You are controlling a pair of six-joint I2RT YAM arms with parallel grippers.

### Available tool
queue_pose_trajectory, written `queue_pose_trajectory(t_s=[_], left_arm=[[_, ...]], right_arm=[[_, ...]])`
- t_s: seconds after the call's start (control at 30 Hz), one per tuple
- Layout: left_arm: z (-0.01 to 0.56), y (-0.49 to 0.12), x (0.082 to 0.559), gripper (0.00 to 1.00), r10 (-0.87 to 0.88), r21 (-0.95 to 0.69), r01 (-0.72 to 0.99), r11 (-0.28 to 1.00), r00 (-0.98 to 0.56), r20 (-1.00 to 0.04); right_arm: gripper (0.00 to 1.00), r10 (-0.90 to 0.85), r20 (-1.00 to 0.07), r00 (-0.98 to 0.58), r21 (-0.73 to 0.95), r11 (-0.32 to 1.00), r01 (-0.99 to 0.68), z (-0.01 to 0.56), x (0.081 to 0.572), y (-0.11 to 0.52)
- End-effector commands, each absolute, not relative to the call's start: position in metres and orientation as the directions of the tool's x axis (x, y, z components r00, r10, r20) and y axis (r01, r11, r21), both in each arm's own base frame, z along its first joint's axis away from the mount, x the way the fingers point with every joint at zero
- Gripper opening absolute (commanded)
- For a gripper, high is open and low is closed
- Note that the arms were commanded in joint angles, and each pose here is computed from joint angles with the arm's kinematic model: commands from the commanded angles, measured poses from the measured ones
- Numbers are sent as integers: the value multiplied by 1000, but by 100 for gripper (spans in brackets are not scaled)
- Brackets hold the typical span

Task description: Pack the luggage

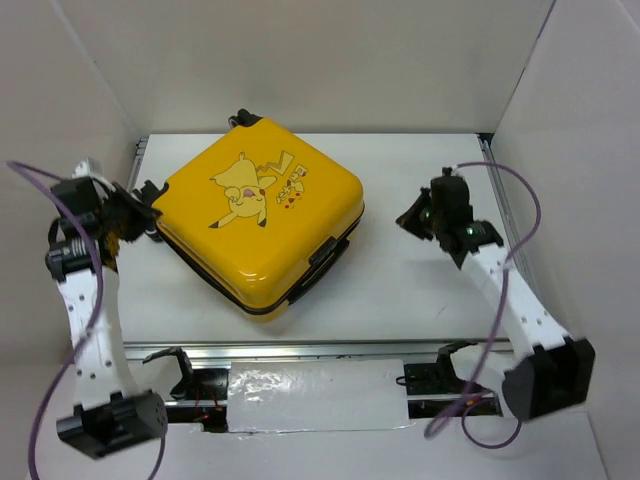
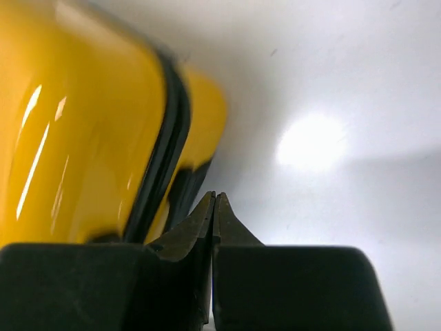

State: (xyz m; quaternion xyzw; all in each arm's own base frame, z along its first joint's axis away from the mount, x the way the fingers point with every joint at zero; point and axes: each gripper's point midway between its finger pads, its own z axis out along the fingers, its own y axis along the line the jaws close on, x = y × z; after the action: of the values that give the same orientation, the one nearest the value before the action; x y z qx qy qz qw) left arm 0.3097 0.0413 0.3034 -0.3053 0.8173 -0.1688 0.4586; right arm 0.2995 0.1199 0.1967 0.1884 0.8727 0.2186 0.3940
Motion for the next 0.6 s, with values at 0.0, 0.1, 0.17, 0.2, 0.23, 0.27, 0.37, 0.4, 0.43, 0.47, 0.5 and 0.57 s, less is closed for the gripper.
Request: queue_pose_trajectory(t_s=[0.0, 0.1, 0.17, 0.2, 0.23, 0.27, 0.37, 0.4, 0.43, 0.47, 0.5, 0.57], left_arm=[[248, 34, 270, 0, -753, -567, -498, 655, -371, -543], [207, 34, 239, 0, -821, -540, -628, 560, -333, -465], [184, 29, 229, 0, -854, -536, -671, 512, -334, -398], [179, 27, 230, 0, -863, -547, -672, 499, -327, -385], [168, 23, 229, 0, -876, -553, -681, 480, -336, -347], [161, 21, 233, 0, -873, -556, -674, 487, -356, -333], [138, 12, 245, 0, -878, -577, -665, 474, -409, -251], [139, 12, 255, 0, -871, -598, -639, 484, -421, -254], [140, 9, 263, 0, -859, -613, -613, 498, -447, -250], [135, 4, 269, 0, -844, -626, -596, 504, -494, -209], [138, 0, 277, 0, -821, -645, -554, 526, -529, -215], [144, -2, 300, 0, -779, -673, -482, 562, -581, -235]], right_arm=[[0, 555, -578, -599, 564, 801, 198, 214, 349, 111], [0, 556, -548, -625, 601, 782, 168, 226, 403, 118], [0, 519, -520, -679, 621, 775, 117, 230, 437, 135], [0, 496, -479, -725, 617, 777, 124, 206, 451, 143], [0, 461, -482, -745, 660, 750, 38, 225, 461, 160], [0, 431, -481, -764, 665, 747, 2, 224, 466, 169], [0, 335, -477, -813, 695, 710, -114, 215, 468, 204], [0, 307, -484, -819, 696, 702, -148, 213, 465, 212], [0, 267, -471, -841, 708, 683, -180, 208, 453, 222], [0, 225, -478, -849, 706, 674, -218, 205, 444, 235], [0, 189, -505, -842, 694, 669, -266, 207, 437, 240], [0, 121, -495, -860, 711, 626, -321, 198, 411, 256]])
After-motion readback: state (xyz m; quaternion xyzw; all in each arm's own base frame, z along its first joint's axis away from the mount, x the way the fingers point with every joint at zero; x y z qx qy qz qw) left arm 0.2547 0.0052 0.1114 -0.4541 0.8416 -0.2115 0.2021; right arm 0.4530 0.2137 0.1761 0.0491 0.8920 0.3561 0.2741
